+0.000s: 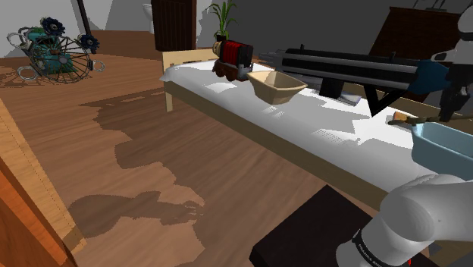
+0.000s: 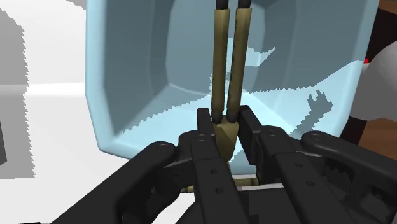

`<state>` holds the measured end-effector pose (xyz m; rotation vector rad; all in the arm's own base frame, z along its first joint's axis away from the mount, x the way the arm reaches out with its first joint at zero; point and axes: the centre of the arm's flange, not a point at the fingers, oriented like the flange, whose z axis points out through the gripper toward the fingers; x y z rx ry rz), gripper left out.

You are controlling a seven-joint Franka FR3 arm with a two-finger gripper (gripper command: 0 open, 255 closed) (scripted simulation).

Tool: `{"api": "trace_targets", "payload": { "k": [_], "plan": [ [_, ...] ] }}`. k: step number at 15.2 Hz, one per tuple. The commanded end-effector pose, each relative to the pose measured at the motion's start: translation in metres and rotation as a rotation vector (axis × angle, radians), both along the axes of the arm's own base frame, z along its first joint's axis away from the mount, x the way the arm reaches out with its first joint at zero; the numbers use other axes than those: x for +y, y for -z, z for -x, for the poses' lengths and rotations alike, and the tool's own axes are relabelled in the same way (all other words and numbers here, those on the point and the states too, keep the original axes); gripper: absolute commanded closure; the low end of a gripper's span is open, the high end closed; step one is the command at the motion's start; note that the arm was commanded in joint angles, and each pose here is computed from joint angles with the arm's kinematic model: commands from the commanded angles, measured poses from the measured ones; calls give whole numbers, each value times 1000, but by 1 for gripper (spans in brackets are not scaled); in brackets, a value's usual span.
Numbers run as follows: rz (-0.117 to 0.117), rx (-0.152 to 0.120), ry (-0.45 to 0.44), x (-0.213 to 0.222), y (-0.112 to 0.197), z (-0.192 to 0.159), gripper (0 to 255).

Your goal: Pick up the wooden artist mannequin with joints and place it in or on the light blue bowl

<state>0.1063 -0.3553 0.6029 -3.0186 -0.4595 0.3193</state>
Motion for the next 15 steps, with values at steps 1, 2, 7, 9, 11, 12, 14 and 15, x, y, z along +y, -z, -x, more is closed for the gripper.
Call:
{"api": "trace_targets", "payload": {
  "k": [1, 2, 7, 9, 11, 12, 14, 15],
  "plan": [
    [37, -195, 91, 15, -11, 96, 255],
    [37, -195, 91, 15, -6, 96, 255],
    [37, -195, 91, 15, 21, 96, 255],
    [37, -195, 91, 15, 30, 96, 255],
    [37, -195, 91, 15, 30, 96, 255],
    [37, -195, 91, 15, 30, 96, 255],
    [37, -195, 91, 15, 30, 96, 255],
    [37, -195, 91, 15, 30, 96, 255]
  ]
}}
